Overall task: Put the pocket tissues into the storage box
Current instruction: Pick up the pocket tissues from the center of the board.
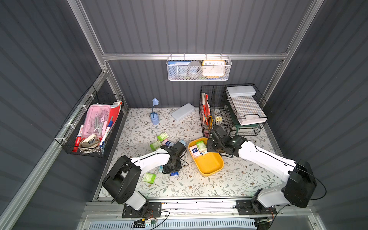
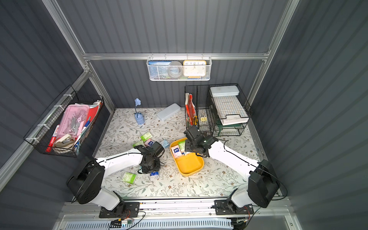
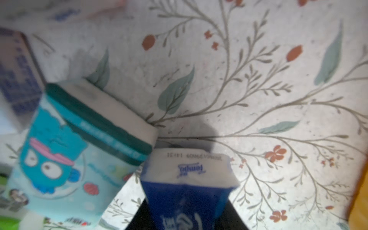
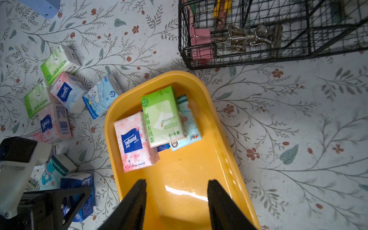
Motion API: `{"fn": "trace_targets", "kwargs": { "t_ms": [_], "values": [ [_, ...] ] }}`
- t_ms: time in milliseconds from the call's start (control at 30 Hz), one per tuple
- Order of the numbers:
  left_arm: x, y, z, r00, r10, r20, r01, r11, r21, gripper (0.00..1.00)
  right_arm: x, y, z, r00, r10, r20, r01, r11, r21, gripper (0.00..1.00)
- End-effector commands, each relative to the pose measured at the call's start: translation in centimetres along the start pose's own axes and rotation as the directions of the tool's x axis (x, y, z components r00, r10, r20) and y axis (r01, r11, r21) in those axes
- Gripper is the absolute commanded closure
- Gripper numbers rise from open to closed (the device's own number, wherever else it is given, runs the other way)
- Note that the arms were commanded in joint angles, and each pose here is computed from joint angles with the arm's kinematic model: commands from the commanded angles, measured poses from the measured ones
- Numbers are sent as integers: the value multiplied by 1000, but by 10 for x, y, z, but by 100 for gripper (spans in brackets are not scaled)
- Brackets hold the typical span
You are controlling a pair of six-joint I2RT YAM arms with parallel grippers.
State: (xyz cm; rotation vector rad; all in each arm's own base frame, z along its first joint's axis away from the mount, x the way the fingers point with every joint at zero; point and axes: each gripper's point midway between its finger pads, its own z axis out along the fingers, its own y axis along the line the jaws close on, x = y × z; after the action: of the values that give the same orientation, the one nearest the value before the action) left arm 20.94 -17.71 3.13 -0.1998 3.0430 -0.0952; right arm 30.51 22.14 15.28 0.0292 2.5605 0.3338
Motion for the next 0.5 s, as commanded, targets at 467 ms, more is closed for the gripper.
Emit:
{"fn": "trace_targets", "kwargs": {
  "t_ms": [467],
  "values": [
    [-32, -135, -124, 989, -101, 107, 44, 899, 437, 63, -37, -43, 0, 991, 99, 90, -107, 991, 80, 46]
  ]
}}
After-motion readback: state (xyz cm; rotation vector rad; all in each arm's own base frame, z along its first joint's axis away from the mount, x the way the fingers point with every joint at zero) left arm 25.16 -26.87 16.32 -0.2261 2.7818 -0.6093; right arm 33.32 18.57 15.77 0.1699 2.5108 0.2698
